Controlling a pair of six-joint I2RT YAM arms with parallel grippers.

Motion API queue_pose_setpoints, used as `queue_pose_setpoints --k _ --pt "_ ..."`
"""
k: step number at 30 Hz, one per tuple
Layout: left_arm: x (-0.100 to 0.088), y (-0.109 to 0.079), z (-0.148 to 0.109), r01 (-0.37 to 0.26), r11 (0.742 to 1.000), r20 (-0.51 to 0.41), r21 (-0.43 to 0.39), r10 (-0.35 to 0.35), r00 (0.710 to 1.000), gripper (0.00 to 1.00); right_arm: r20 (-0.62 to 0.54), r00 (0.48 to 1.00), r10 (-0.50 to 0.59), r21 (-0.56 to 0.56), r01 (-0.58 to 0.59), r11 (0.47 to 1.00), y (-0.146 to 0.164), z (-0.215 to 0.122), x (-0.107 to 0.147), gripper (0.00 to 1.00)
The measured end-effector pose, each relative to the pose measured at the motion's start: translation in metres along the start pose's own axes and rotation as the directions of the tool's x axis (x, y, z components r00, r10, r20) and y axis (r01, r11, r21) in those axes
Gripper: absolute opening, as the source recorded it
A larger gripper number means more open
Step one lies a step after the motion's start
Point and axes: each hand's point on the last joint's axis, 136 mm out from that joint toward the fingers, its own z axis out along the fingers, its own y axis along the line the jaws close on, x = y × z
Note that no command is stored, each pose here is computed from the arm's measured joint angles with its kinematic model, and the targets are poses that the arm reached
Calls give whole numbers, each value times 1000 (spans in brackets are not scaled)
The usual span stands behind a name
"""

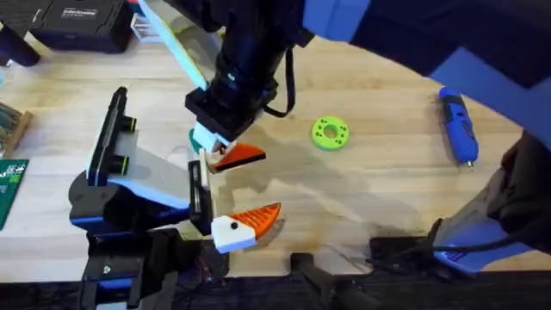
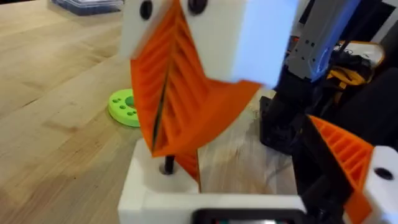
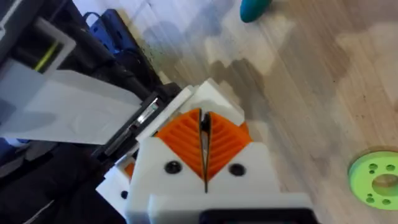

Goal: Pick up the gripper from the table and insert it into the empty holder that is missing its gripper. Then pick up a screw, insert it into the mounting hole, and use the screwdriver to tighten it. Finally, clean up the table by picking up the vegetable and placing it into the bucket.

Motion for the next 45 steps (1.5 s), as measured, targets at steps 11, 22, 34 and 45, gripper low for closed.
queue_pose_setpoints --k 11,22,34,45 --pt "0 0 0 -1 1000 0 0 1 1000 986 -16 1000 -8 5 8 1000 -1 0 4 7" --pt "0 0 0 -1 1000 0 0 1 1000 986 -18 1000 -11 13 11 1000 -2 0 5 7" --pt "0 0 0 -1 1000 0 0 1 1000 986 -44 999 -13 18 14 1000 -4 1 10 7" --pt "0 0 0 1 1000 0 0 -1 1000 986 -34 999 -20 21 20 1000 -5 2 8 7"
